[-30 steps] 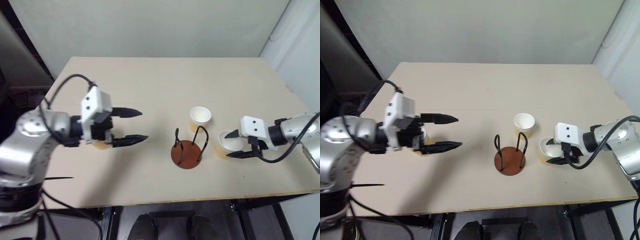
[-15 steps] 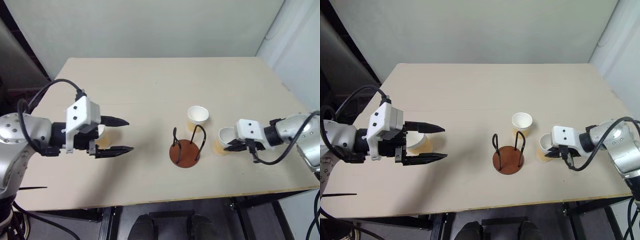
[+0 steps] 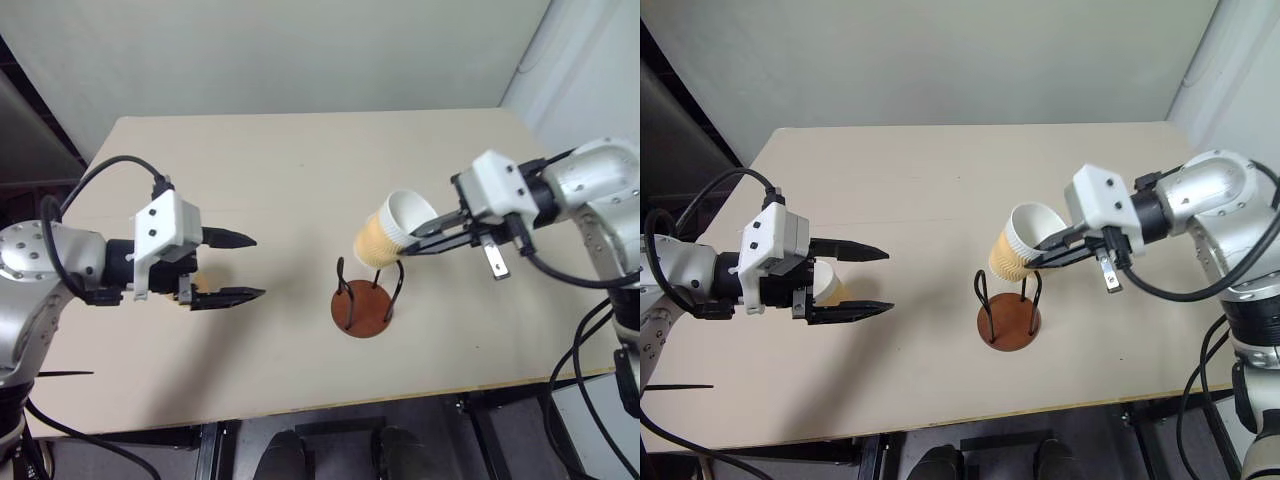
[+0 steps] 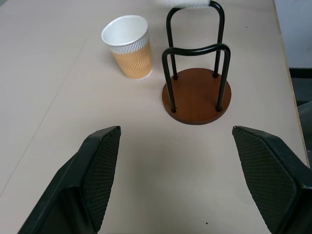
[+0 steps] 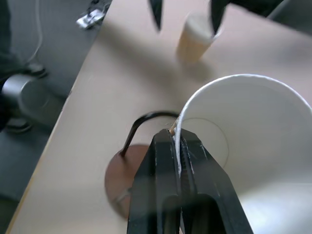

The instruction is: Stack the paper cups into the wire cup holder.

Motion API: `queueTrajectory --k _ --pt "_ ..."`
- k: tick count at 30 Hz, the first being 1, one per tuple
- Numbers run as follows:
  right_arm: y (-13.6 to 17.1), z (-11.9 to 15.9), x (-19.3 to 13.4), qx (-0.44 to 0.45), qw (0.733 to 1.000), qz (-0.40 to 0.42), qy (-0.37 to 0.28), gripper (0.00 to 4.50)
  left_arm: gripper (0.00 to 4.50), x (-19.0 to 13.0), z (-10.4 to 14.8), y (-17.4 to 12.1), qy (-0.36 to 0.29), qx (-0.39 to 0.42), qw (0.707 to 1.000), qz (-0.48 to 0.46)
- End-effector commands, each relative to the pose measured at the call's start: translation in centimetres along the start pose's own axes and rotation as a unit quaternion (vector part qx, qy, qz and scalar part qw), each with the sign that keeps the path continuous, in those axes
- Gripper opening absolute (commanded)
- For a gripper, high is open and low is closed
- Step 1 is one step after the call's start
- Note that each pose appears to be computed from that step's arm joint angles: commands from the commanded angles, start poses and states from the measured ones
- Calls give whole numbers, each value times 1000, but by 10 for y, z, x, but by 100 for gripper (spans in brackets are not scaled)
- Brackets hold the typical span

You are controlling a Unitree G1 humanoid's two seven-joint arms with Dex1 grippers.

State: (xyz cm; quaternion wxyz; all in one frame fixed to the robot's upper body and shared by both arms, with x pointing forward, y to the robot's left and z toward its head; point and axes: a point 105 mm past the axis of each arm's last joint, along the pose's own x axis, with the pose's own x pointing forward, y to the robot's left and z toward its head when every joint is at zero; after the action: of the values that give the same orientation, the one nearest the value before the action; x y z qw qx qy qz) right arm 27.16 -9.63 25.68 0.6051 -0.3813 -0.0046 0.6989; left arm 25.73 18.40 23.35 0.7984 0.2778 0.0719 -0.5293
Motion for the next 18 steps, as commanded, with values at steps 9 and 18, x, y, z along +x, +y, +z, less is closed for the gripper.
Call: queueTrajectory --k 9,18 --pt "3 -8 13 -34 998 31 32 100 394 -1 8 -3 -1 14 1000 18" --pt "-15 -9 7 -49 998 -5 39 423 394 10 13 -4 -12 21 999 34"
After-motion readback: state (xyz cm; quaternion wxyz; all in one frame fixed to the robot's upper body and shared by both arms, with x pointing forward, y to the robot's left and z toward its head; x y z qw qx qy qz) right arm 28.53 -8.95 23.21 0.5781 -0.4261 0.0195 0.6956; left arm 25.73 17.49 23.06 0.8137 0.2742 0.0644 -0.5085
